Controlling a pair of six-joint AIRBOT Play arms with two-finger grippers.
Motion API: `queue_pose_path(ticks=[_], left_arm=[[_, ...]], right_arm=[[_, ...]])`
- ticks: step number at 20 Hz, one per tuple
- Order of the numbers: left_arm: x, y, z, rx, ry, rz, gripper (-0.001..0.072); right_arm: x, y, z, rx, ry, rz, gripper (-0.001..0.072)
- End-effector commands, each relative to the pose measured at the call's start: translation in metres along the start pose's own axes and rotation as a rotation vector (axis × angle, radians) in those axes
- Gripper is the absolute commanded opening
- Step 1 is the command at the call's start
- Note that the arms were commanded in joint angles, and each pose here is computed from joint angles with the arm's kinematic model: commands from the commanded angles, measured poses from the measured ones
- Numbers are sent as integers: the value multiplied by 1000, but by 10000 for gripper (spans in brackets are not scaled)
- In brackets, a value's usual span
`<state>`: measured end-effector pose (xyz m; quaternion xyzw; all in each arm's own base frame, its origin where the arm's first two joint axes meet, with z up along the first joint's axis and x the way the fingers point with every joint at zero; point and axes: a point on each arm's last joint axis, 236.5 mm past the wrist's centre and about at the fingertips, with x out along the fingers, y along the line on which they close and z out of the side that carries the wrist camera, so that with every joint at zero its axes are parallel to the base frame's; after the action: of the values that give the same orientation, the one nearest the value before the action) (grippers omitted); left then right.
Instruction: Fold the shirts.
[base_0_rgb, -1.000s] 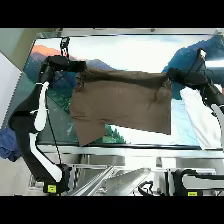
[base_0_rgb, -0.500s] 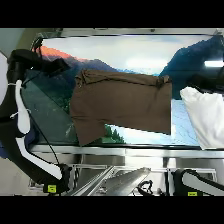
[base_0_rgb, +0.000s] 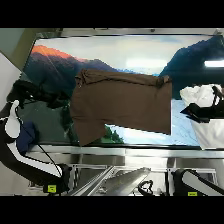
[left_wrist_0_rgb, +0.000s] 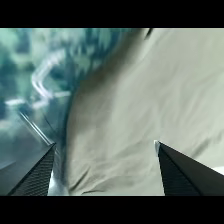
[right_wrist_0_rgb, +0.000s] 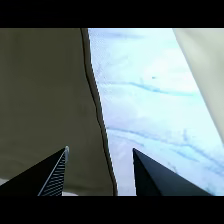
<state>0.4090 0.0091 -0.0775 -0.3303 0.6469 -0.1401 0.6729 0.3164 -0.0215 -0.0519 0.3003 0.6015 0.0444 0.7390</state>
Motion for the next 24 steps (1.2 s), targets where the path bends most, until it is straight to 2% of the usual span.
queue_pose_path(ticks=[1, 4, 7, 8, 9, 13, 17, 18, 19, 20, 21, 24], left_arm=[[38, 1, -32, -37, 131, -72, 692], [48, 0, -49, -49, 218, -96, 687], [38, -4, -48, -36, 201, -95, 303], [33, -4, -46, -32, 188, -95, 116], [29, -6, -45, -20, 178, -94, 21], [27, -11, -47, -7, 185, -96, 21], [27, -13, -48, -6, 187, -99, 21], [26, -15, -47, 10, 180, -103, 21], [21, -25, -44, 54, 156, -116, 21], [14, -41, -38, 102, 111, -139, 21], [1, -63, -32, 163, 51, -166, 21], [-74, -147, -25, 382, -160, -232, 20]], right_arm=[[18, -5, -38, 43, 146, 26, 459], [23, -8, -44, 51, 182, 34, 459], [25, -9, -44, 40, 189, 34, 460], [28, -11, -45, 44, 194, 34, 460], [32, -13, -45, 49, 201, 33, 460], [61, -17, -58, 59, 293, 34, 460], [91, 23, -78, -28, 381, 129, 457], [94, 39, -76, -51, 370, 173, 405], [95, 52, -74, -77, 361, 210, 203], [92, 64, -72, -104, 354, 233, 59], [85, 76, -66, -147, 335, 246, 21], [4, 156, -14, -358, 92, 348, 19]])
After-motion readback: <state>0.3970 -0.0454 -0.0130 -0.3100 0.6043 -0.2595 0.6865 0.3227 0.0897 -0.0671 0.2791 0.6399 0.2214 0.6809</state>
